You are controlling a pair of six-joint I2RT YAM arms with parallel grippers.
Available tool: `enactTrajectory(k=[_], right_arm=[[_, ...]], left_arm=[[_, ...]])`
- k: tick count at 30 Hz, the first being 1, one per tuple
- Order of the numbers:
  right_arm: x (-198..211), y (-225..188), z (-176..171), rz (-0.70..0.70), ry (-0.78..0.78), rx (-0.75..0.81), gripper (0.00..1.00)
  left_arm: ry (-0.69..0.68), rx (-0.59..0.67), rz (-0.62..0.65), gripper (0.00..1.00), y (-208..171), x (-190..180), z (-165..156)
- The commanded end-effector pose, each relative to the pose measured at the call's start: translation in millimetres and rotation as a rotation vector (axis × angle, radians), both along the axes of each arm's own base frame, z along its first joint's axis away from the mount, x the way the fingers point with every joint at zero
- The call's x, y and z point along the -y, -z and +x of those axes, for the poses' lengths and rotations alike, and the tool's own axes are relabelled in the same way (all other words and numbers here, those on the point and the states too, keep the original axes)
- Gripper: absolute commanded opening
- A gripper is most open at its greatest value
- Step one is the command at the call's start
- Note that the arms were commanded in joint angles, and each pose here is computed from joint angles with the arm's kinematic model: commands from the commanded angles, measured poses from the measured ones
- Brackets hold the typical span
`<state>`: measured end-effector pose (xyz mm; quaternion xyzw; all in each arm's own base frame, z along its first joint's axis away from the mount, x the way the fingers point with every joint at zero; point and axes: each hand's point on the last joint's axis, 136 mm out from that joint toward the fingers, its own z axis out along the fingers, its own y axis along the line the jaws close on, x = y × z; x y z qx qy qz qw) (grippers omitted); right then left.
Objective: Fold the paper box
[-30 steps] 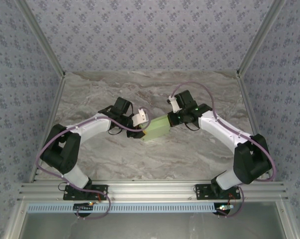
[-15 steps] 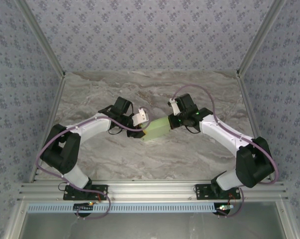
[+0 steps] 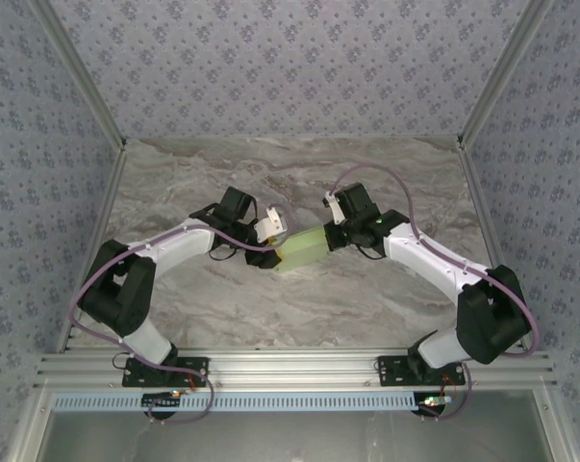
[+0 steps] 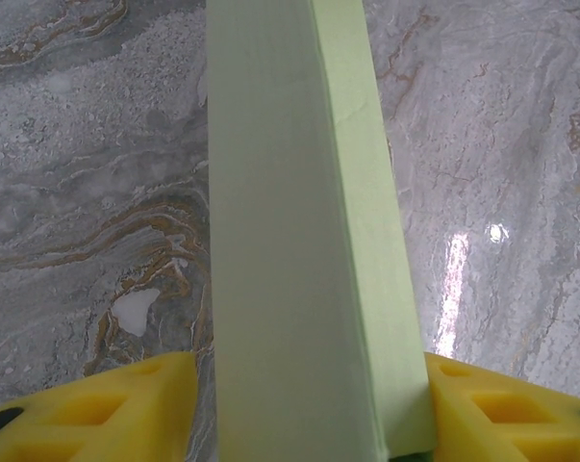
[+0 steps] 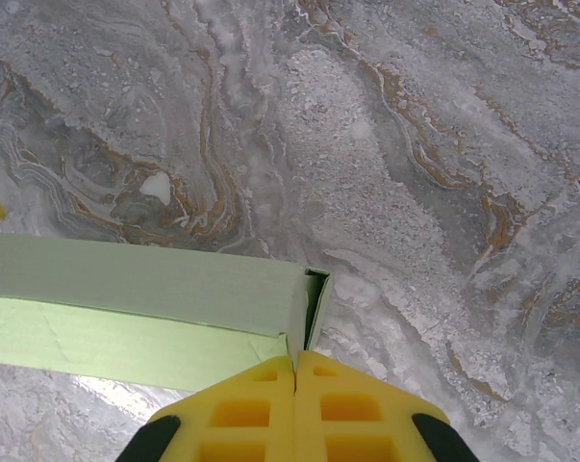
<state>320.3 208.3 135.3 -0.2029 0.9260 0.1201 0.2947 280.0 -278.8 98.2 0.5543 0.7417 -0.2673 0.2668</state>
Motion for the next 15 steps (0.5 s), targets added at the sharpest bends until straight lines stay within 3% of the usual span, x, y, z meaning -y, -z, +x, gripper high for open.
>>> enactTrajectory(k=[1, 15], right_arm=[[5.0, -6.1, -5.9, -0.021, 0.022, -0.012, 0.01], [2.8, -7.3, -5.9, -0.029, 0.034, -0.007, 0.01]], left_arm=[[-0.007, 0.041, -0.039, 0.60, -22.4, 4.7, 3.6], [-0.047, 0.018, -0.088, 0.68, -42.3, 2.5, -4.9]])
